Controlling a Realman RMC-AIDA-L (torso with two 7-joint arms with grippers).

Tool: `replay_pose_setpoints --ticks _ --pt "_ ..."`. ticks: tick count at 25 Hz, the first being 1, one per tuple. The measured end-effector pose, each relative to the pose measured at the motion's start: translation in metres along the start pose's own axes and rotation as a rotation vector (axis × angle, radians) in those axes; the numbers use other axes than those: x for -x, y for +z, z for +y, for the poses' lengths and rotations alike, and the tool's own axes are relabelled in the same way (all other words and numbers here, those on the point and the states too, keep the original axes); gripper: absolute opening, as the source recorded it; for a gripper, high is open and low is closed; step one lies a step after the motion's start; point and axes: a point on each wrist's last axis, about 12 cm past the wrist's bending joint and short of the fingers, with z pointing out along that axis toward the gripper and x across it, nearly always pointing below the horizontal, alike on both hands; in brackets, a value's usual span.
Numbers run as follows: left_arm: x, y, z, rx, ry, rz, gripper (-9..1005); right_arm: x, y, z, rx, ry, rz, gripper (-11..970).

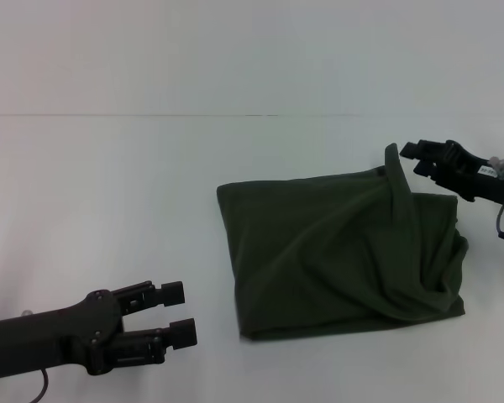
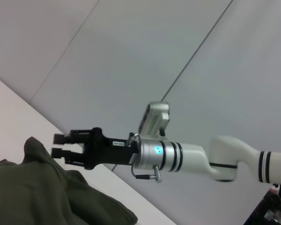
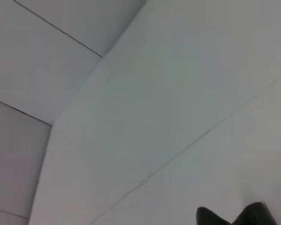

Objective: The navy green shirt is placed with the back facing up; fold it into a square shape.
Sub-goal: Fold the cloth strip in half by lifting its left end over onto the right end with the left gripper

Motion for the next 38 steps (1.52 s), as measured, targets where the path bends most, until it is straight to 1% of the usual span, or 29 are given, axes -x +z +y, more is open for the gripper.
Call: replay_pose_setpoints --ticks 1,4,6,9,12,15,17,21,23,27,33,38 --pt "0.000 0.000 0.000 0.000 0.000 0.000 908 0.000 -0.004 -0.002 0.016 0.009 -0.011 339" --pt "0.000 0.000 0.000 0.000 -0.004 -0.003 908 0.001 -0.025 -0.014 0.083 0.049 -0.061 486" --pt "0.000 0.000 0.000 0.003 -0.006 -0.008 908 -0.001 -0.039 -0.020 0.133 0.052 -0.070 584" --pt "0.001 0.000 0.000 0.005 -0.010 -0.019 908 -0.008 -0.055 -0.024 0.193 0.024 -0.026 685" --pt "0.001 0.001 0.001 0.011 -0.015 -0.023 908 -0.021 -0.069 -0.024 0.269 -0.036 0.080 786" --pt "0.001 0.001 0.003 0.025 -0.018 -0.038 908 -0.036 -0.083 -0.026 0.330 -0.080 0.173 812" --pt "0.002 0.000 0.003 0.037 -0.018 -0.058 908 -0.043 -0.094 -0.029 0.350 -0.105 0.217 830" --pt "0.005 -0.005 0.005 0.068 -0.014 -0.108 908 -0.048 -0.112 -0.042 0.322 -0.139 0.262 865" --pt "0.005 -0.008 0.005 0.079 -0.014 -0.123 908 -0.048 -0.115 -0.046 0.299 -0.146 0.281 882" --pt "0.005 -0.008 0.005 0.086 -0.015 -0.137 908 -0.047 -0.110 -0.045 0.284 -0.160 0.309 871" --pt "0.004 -0.007 0.006 0.090 -0.017 -0.134 908 -0.044 -0.091 -0.029 0.311 -0.202 0.351 854" --pt "0.003 -0.007 0.006 0.092 -0.018 -0.136 908 -0.045 -0.081 -0.024 0.289 -0.224 0.401 840"
